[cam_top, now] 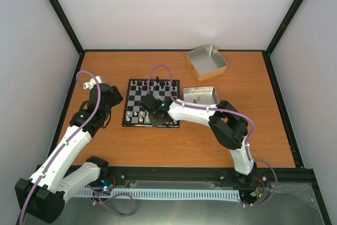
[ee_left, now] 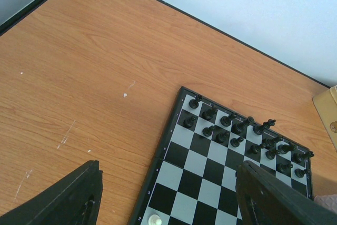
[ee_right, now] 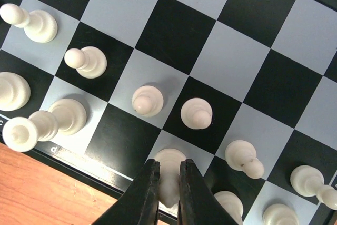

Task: Set up the chess pieces on the board
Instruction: Adjust the chess piece on the chessboard.

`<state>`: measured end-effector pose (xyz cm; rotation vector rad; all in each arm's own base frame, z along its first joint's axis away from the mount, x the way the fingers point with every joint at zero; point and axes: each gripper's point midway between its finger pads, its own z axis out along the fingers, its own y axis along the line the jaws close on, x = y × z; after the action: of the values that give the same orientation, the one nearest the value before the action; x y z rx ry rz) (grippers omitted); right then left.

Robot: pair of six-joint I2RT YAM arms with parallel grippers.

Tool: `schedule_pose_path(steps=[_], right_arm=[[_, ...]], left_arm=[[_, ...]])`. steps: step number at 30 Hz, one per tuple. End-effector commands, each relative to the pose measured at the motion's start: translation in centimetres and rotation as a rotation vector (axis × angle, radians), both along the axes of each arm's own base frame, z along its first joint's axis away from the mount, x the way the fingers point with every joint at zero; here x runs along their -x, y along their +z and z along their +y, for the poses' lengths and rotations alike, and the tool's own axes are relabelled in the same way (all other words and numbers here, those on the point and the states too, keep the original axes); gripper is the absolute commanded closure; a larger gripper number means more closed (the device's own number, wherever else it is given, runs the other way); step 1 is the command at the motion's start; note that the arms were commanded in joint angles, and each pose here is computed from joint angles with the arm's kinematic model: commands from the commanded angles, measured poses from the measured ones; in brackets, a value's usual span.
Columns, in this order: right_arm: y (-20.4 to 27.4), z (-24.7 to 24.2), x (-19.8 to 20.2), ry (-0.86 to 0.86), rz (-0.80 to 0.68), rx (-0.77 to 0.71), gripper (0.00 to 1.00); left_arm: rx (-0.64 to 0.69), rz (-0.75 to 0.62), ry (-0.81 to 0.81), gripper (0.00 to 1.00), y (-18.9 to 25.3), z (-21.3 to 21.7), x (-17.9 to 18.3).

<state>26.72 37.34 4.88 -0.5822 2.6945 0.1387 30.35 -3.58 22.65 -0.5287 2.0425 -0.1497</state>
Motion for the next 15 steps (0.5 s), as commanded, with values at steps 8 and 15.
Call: schedule_pose_path(steps=[8, 15], right_arm=[[2.6, 0.0, 0.3, -0.010, -0.016, -0.024, 0.75], [8.1, -0.1, -1.7, -0.071, -0.125, -0.141, 0.70]], left_arm=[[0.008, -0.037, 0.000, 0.30, 1.5, 0.1, -0.2], [0.006, -0.044, 0.001, 0.30, 1.8, 0.1, -0.2]])
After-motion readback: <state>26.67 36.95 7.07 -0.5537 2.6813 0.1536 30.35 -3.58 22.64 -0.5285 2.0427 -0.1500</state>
